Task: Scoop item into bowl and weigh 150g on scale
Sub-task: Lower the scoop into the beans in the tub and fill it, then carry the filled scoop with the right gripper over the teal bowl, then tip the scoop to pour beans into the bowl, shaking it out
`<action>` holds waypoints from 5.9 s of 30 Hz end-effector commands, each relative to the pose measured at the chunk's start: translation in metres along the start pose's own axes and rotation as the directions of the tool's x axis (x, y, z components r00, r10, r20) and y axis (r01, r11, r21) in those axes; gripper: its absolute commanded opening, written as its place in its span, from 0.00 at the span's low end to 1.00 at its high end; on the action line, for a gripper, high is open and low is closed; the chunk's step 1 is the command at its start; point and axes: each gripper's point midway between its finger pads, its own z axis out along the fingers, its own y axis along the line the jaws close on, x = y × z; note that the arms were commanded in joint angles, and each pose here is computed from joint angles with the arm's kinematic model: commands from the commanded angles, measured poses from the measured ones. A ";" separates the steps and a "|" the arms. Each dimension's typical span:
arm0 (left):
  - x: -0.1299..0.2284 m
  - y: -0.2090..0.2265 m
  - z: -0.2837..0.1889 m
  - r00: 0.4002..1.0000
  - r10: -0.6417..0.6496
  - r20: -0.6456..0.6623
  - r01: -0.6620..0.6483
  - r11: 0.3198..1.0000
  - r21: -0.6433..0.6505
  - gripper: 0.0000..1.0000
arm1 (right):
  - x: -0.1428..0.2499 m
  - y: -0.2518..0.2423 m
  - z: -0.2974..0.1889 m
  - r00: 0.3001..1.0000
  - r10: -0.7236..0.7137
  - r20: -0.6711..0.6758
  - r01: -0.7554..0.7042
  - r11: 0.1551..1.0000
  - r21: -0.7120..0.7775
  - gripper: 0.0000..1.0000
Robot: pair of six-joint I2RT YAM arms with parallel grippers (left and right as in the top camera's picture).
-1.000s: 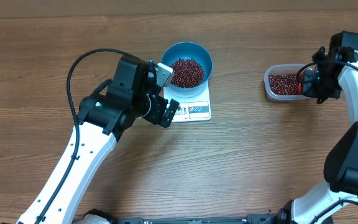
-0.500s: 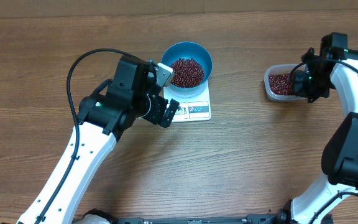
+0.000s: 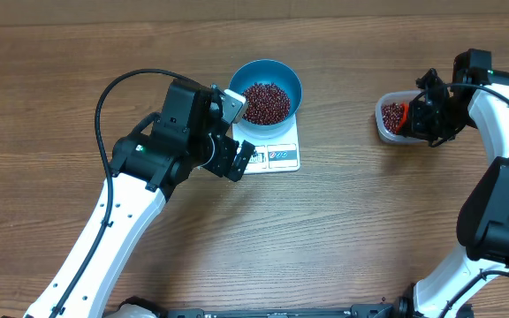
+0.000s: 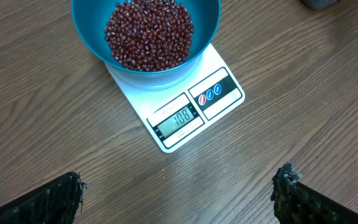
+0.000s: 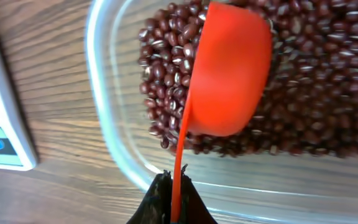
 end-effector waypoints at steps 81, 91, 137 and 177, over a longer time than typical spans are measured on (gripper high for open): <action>-0.001 0.001 -0.001 1.000 -0.012 0.007 0.012 1.000 -0.006 1.00 | -0.007 0.186 -0.085 0.975 -0.177 0.134 0.219 0.666 -0.713 0.04; -0.001 0.001 -0.001 1.000 -0.012 0.007 0.012 1.000 -0.006 0.99 | -0.020 0.236 -0.075 0.962 -0.234 0.138 0.267 0.722 -0.638 0.04; -0.001 0.001 -0.001 1.000 -0.012 0.007 0.012 1.000 -0.006 1.00 | -0.018 0.281 0.006 0.842 -0.508 0.182 0.501 0.861 0.084 0.04; -0.001 0.001 -0.001 1.000 -0.012 0.007 0.012 1.000 -0.006 1.00 | -0.019 0.281 0.006 0.825 -0.535 0.183 0.528 0.844 0.091 0.04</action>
